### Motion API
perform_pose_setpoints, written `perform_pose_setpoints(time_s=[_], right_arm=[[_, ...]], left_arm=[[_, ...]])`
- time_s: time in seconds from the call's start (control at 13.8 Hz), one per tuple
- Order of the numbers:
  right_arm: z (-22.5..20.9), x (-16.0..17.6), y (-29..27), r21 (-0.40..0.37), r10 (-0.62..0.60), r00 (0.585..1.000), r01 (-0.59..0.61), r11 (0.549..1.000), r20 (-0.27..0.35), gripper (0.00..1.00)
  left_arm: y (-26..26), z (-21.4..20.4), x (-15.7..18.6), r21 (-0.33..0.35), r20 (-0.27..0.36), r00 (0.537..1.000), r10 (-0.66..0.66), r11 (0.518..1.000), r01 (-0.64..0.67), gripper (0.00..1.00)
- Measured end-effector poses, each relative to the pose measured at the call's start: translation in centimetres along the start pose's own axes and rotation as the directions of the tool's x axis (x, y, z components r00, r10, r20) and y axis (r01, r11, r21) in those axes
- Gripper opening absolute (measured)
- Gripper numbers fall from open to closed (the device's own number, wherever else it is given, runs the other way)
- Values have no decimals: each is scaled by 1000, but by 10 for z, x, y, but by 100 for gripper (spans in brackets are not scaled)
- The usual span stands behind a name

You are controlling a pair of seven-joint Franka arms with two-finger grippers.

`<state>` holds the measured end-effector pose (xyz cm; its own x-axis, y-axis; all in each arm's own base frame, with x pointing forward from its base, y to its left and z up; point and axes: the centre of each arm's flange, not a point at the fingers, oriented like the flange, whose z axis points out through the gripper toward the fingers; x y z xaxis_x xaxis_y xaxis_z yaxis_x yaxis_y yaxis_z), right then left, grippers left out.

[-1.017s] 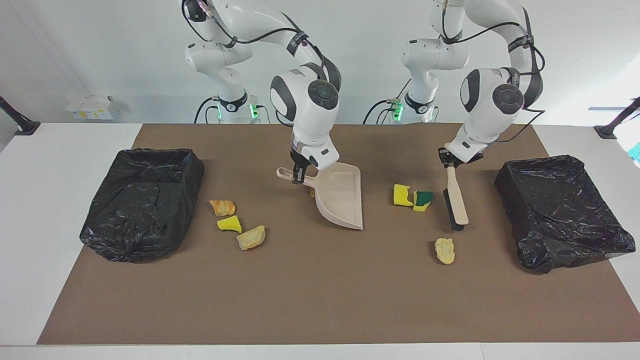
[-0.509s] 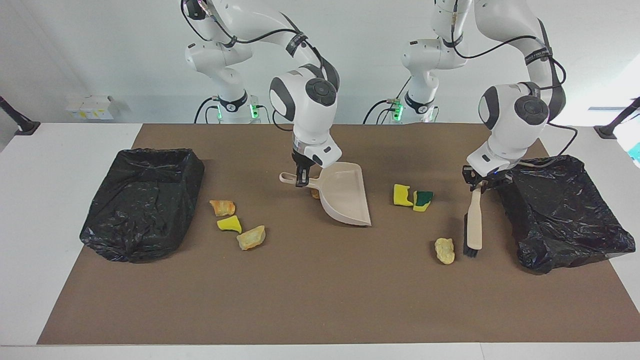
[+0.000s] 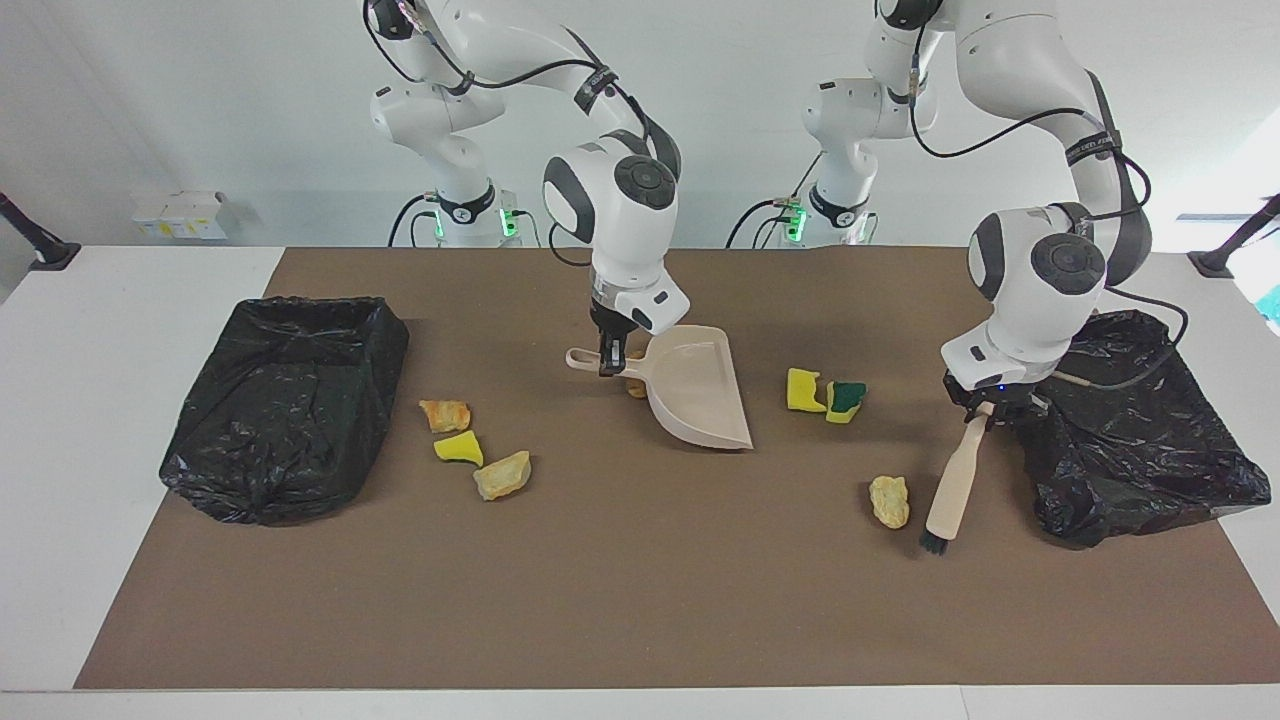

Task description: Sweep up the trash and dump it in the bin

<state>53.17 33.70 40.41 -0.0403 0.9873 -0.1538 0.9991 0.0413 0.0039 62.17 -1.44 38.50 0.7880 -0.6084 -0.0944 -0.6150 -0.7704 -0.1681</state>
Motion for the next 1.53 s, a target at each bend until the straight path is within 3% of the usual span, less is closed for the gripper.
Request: perform_pose_setpoints(time_s=[0.29,0.65,1.16,1.53], right_arm=[[8,13,4,-13,39,996,-40,999,-82,31],[40,8,-7,36,41,998,-39,999,-55,31],[40,5,-11,39,41,998,-39,998,-51,31],[40,4,-11,39,42,998,-40,998,-50,31]], left_arm=[[1,5,16,1,-4,999,39,999,-39,26],[3,9,16,-6,4,989,148,989,-148,26],[32,13,6,-130,137,949,285,955,-268,26],[73,5,-5,-197,242,938,247,959,-202,26]])
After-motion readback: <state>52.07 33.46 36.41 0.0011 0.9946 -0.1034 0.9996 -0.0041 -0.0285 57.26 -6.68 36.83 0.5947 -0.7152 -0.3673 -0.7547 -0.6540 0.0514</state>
